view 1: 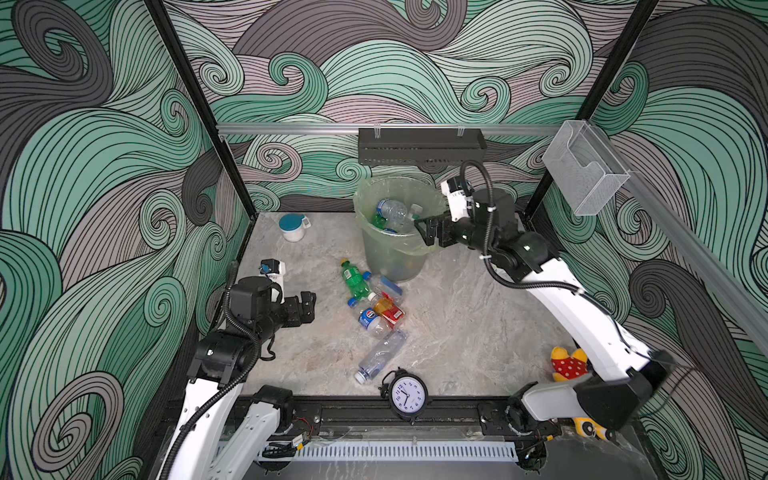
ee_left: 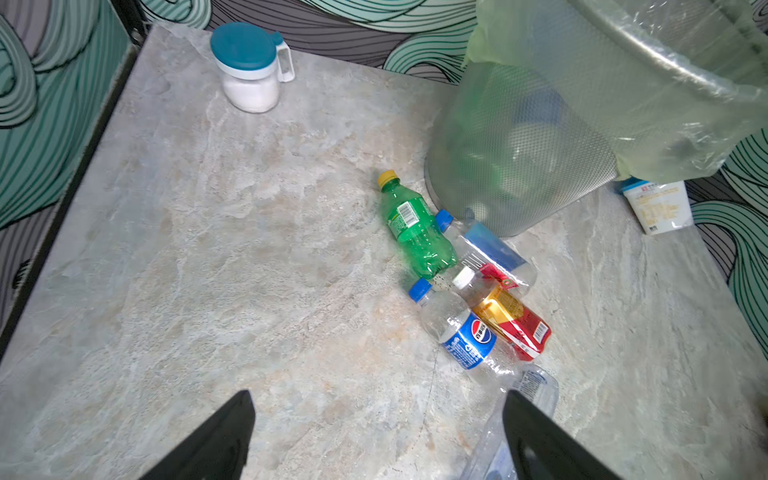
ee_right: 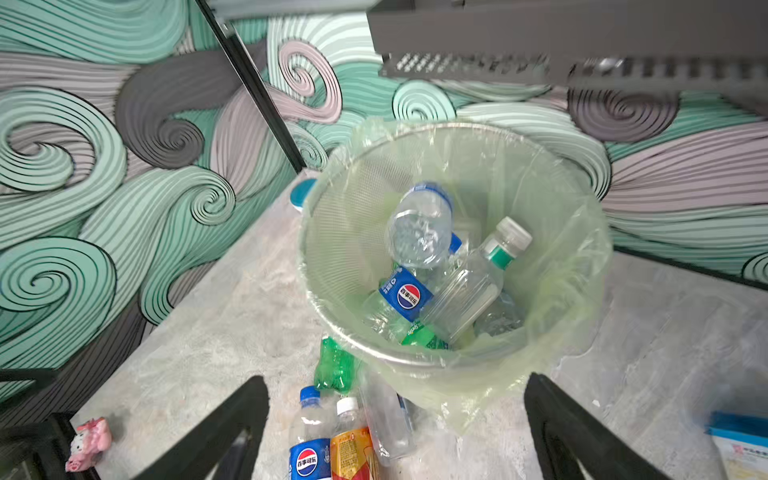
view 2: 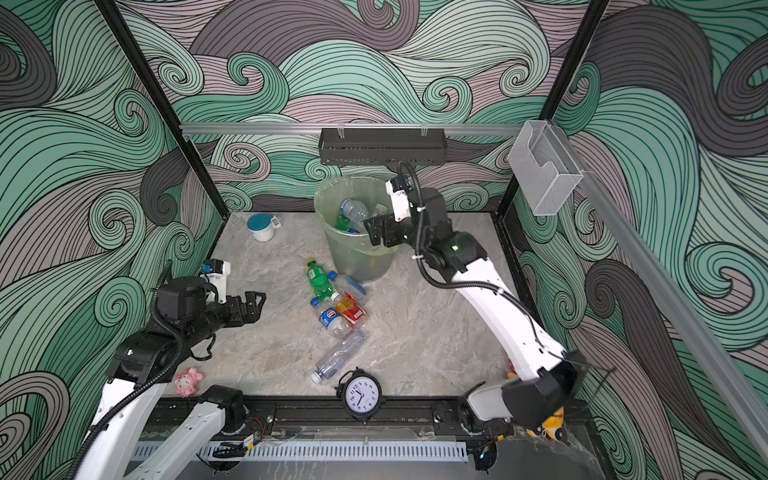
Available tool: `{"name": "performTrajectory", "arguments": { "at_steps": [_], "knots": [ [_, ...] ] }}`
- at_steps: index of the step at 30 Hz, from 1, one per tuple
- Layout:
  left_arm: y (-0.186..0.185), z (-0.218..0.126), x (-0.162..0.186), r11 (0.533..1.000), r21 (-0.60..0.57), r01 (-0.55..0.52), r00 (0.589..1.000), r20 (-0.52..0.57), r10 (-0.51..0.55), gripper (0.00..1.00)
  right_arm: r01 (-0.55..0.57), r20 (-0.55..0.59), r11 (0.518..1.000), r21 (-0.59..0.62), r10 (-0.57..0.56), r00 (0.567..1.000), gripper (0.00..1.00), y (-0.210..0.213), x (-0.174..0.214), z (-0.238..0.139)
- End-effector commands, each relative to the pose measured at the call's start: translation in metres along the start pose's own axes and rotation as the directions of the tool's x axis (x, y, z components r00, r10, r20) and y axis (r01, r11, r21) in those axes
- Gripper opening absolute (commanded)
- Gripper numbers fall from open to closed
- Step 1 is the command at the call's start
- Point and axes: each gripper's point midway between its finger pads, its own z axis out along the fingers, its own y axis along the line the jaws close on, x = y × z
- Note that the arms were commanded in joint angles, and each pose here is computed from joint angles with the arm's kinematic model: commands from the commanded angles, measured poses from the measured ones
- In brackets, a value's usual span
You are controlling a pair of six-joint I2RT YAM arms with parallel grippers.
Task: Throw the plastic bottles in the bin
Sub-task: 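Open the right gripper to drop the bottle into the bin, then withdraw the right gripper while the left gripper reaches to the crumpled clear bottle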
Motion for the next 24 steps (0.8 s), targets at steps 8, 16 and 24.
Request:
{"name": "performTrajectory", "arguments": {
  "at_steps": [8, 16, 24],
  "knots": [
    [-0.056, 0.016, 0.0, 0.948, 0.319, -0.006, 0.998, -0.061, 0.027, 0.93, -0.036, -0.029, 0.994, 0.107, 0.04, 0.999, 1.0, -0.025, 0.066, -0.047],
    [-0.084, 0.016, 0.024, 0.881, 0.473, 0.01, 0.991, -0.121, 0.053, 0.91, -0.14, -0.123, 0.977, 0.161, 0.161, 0.979, 1.0, -0.042, 0.128, -0.047],
    [-0.095, 0.041, 0.061, 0.899, 0.433, -0.072, 0.964, -0.201, 0.174, 0.91, -0.191, -0.172, 0.956, 0.224, 0.231, 0.958, 1.0, -0.058, 0.161, -0.045]
  ]
}}
